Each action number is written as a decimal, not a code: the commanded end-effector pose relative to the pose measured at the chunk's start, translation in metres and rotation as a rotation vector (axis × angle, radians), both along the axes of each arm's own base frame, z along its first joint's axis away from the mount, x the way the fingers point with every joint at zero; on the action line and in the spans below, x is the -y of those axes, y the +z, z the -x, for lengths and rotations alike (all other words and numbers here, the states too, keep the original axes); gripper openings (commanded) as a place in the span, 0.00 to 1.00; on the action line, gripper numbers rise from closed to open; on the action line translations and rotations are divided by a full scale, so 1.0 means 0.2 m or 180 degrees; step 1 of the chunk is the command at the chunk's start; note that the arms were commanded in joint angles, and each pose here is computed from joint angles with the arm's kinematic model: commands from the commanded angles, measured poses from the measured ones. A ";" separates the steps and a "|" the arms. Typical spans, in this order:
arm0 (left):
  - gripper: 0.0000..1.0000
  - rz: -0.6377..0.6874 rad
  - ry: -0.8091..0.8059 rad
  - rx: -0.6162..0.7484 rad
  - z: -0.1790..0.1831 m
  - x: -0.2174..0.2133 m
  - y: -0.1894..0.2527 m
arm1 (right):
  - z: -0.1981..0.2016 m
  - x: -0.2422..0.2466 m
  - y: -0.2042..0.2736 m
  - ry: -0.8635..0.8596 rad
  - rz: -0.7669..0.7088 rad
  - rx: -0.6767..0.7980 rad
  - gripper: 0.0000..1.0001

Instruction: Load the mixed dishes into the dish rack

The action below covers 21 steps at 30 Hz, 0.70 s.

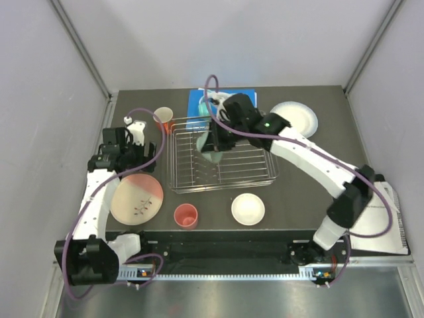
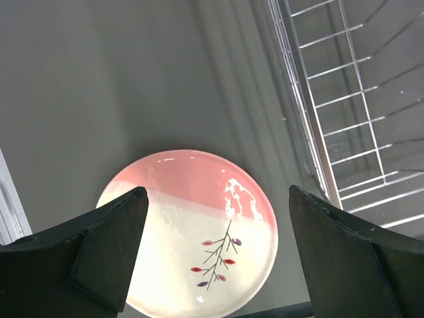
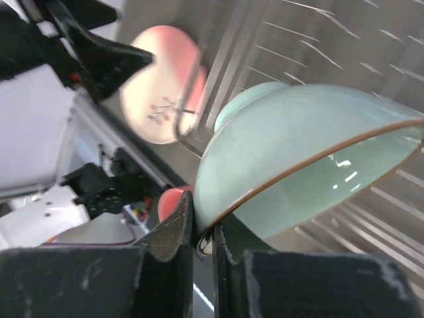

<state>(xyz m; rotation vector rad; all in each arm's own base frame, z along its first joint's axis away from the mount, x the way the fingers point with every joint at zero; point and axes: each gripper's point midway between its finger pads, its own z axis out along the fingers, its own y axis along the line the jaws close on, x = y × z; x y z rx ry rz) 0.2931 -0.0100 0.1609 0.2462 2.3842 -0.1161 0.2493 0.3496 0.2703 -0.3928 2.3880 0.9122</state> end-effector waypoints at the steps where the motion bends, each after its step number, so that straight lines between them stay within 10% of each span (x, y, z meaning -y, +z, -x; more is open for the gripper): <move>1: 0.91 0.0014 -0.0154 0.0298 0.03 0.02 0.10 | -0.10 -0.37 0.41 0.0977 -0.1061 0.0550 0.00; 11: 0.87 -0.0088 -0.0207 0.0266 0.10 0.00 0.11 | -0.37 -0.64 0.42 0.1902 -0.2280 0.0213 0.00; 21: 0.86 -0.0089 -0.0214 0.0250 0.13 0.00 0.14 | -0.63 -0.58 0.12 0.1779 -0.2421 -0.0196 0.00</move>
